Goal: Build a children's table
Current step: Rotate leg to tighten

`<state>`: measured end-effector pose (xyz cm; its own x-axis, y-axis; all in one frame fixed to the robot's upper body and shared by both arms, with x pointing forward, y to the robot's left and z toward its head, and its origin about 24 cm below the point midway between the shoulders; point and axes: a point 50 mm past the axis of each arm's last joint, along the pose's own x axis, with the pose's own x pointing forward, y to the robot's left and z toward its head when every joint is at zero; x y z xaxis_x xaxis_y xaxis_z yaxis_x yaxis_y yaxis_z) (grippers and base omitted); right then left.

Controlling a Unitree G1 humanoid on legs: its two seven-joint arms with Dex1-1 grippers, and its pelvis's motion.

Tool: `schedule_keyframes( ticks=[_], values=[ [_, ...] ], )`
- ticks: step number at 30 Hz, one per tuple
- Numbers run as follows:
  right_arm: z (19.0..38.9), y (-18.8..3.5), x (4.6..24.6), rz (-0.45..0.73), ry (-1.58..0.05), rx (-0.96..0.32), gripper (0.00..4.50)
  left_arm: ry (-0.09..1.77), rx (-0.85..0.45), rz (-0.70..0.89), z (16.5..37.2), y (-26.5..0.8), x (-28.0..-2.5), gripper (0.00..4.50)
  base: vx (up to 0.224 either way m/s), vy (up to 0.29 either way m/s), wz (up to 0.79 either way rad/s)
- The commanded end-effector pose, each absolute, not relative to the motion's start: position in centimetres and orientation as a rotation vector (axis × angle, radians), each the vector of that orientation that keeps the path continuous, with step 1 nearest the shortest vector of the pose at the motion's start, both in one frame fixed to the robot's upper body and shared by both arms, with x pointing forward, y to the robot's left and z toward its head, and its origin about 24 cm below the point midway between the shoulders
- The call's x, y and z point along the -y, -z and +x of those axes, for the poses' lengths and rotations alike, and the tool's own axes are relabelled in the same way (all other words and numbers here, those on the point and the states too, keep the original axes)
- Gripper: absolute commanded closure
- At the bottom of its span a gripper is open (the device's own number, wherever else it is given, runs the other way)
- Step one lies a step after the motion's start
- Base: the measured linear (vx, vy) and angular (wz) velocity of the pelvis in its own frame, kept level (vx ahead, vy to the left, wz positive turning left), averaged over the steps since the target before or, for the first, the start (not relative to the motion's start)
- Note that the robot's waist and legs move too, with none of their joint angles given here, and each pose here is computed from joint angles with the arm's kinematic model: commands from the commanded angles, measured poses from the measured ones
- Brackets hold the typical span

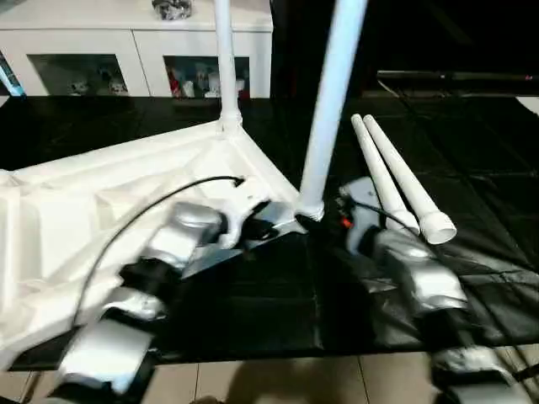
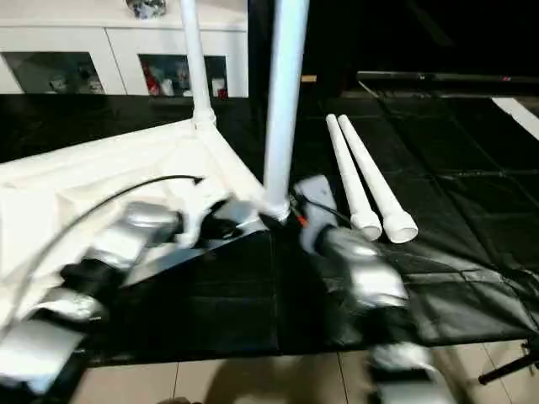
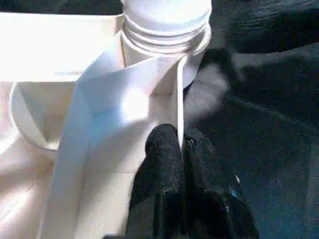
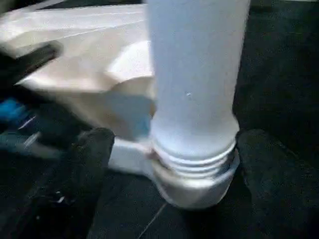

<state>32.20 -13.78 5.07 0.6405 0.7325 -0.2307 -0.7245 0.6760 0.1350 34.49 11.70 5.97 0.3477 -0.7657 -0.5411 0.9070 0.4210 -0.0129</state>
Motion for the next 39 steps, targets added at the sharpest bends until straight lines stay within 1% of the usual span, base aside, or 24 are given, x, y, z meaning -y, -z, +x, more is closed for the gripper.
schedule_keyframes(
  ticks=[1,3,6,7,8,10,13,18,26,27,28,29,30,31,32,33,35,37,39],
  values=[
    [31.7,-6.2,14.0,-0.009,-0.972,-0.241,0.07,1.264,-0.465,0.334,33.8,-6.6,-11.4,4.50,0.000,0.000,0.00],
    [31.7,-6.3,14.3,-0.021,-0.989,-0.243,0.07,1.287,-0.467,0.344,33.6,-6.6,-11.6,4.50,0.000,0.000,0.00],
    [31.4,-6.5,15.1,-0.059,-1.072,-0.262,0.07,1.396,-0.495,0.374,32.9,-6.7,-12.4,4.50,0.000,0.000,0.00],
    [31.2,-6.7,15.4,-0.081,-1.121,-0.269,0.07,1.445,-0.516,0.402,32.6,-6.7,-12.8,4.50,0.000,0.000,0.00],
    [31.2,-6.7,15.5,-0.090,-1.131,-0.270,0.07,1.458,-0.520,0.410,32.6,-6.7,-12.9,4.50,0.000,0.000,0.00],
    [31.1,-7.0,15.7,-0.150,-1.207,-0.277,0.07,1.543,-0.552,0.464,32.1,-6.7,-13.7,4.50,0.000,0.000,0.00],
    [31.0,-7.0,15.6,-0.169,-1.285,-0.295,0.07,1.602,-0.571,0.491,31.8,-6.8,-13.9,4.50,0.000,0.000,0.00],
    [30.8,-6.7,14.9,-0.190,-1.369,-0.307,0.07,1.673,-0.589,0.538,31.4,-6.7,-13.9,4.50,0.000,0.000,0.00],
    [30.1,-6.4,13.8,-0.171,-1.468,-0.299,0.07,1.693,-0.593,0.562,31.4,-6.5,-13.8,4.50,0.000,0.000,0.00],
    [30.0,-6.3,13.7,-0.160,-1.476,-0.298,0.22,1.690,-0.592,0.562,31.4,-6.5,-13.8,4.50,0.000,0.000,0.00],
    [29.9,-6.3,13.6,-0.124,-1.487,-0.292,0.32,1.688,-0.590,0.561,31.4,-6.5,-13.8,4.50,0.000,0.000,0.00],
    [29.9,-6.3,13.6,-0.124,-1.487,-0.292,0.32,1.688,-0.590,0.561,31.4,-6.5,-13.8,4.50,0.000,0.000,0.00],
    [29.8,-6.5,13.4,-0.084,-1.502,-0.284,0.40,1.688,-0.590,0.559,31.4,-6.4,-13.8,4.50,0.000,0.000,0.00],
    [29.8,-6.5,13.4,-0.084,-1.502,-0.284,0.57,1.688,-0.590,0.559,31.4,-6.4,-13.8,4.50,0.000,0.000,0.00],
    [29.8,-6.6,13.3,-0.071,-1.509,-0.281,0.57,1.688,-0.591,0.558,31.4,-6.4,-13.9,4.50,0.000,0.000,0.00],
    [29.7,-6.5,13.3,-0.065,-1.516,-0.284,0.79,1.689,-0.591,0.558,31.4,-6.4,-13.9,4.50,0.000,0.000,0.00],
    [29.5,-6.4,13.3,-0.057,-1.527,-0.298,0.84,1.689,-0.593,0.556,31.3,-6.3,-13.9,4.50,0.000,0.000,0.00],
    [29.4,-6.3,13.4,-0.052,-1.537,-0.309,1.14,1.690,-0.595,0.555,31.3,-6.3,-14.0,4.50,0.000,0.000,0.00],
    [29.3,-6.3,13.5,-0.046,-1.544,-0.319,1.29,1.690,-0.596,0.554,31.3,-6.3,-14.0,4.50,0.000,0.000,0.00]
  ],
)
